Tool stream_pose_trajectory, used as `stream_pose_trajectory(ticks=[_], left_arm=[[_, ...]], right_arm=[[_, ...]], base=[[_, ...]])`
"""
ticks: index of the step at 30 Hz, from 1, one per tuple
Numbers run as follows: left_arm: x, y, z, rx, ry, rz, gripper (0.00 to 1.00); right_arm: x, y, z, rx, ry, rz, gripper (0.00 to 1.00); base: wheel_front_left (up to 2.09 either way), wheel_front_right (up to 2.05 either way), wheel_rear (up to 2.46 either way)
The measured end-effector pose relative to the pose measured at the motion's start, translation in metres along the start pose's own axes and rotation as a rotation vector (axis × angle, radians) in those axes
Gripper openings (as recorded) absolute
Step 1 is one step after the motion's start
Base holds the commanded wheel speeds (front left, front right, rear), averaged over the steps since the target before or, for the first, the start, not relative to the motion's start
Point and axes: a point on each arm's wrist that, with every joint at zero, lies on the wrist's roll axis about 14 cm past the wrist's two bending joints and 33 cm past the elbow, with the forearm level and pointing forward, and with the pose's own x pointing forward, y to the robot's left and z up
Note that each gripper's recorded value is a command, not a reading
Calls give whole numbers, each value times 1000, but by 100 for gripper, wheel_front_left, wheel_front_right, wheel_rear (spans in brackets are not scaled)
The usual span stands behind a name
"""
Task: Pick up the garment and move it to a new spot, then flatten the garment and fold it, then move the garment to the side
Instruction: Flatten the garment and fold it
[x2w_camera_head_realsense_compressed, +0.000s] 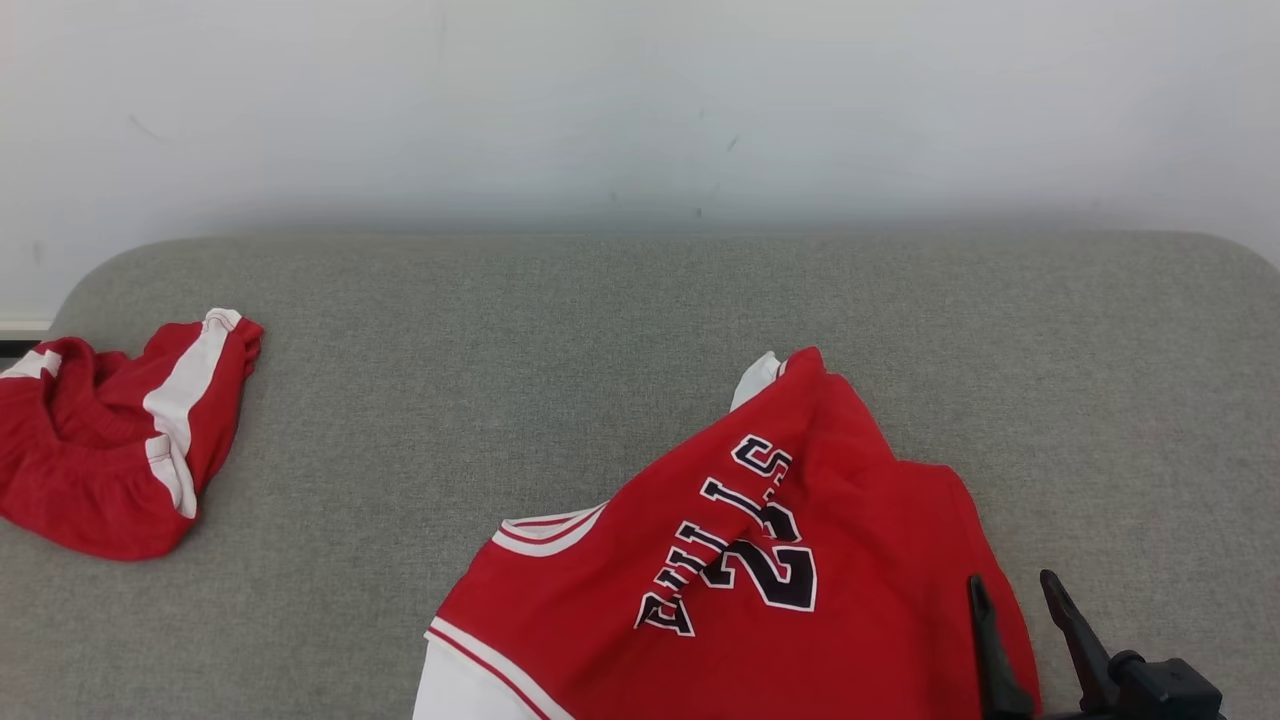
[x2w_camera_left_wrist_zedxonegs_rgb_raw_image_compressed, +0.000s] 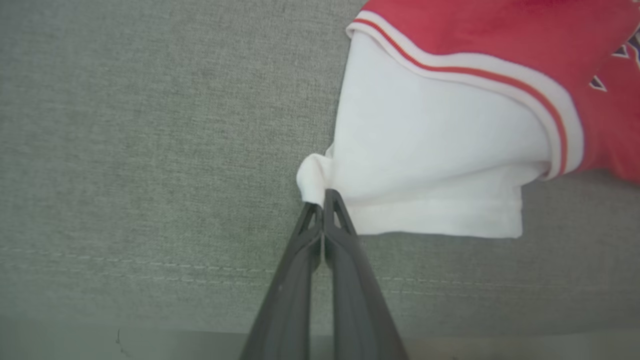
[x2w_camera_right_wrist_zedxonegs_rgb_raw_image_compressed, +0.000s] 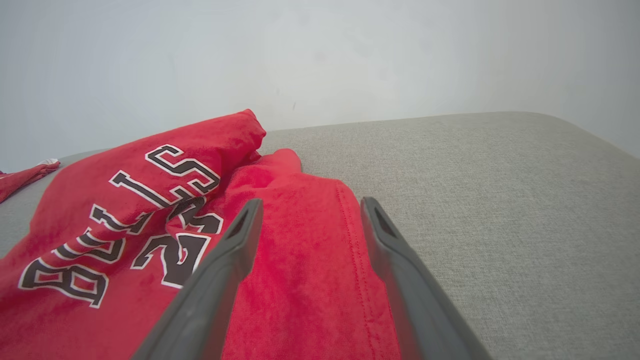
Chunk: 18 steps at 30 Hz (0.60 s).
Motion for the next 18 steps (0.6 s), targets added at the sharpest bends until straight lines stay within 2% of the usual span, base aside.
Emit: stream_pose_trajectory(ticks=[1,3,4,12,18], left_arm=[[0,0,-1,1,5,1,0],[0,2,2,0,-14,7,94],[0,3,5,0,-27,11,100],[-3,19,49,29,-220,62,100],[-1,21,87,108,-331,47,100]], right_arm=[[-1,-1,1,0,-2,-2,100],[-2,-2,1,0,-4,-7,100],[-2,-3,1,0,-4,-9,100],[-6,-4,3,2,-11,-18,100],[-7,-6,4,2,-14,-23,100]], base=[[0,0,0],[0,0,0],[0,0,0],[0,0,0],[0,0,0]])
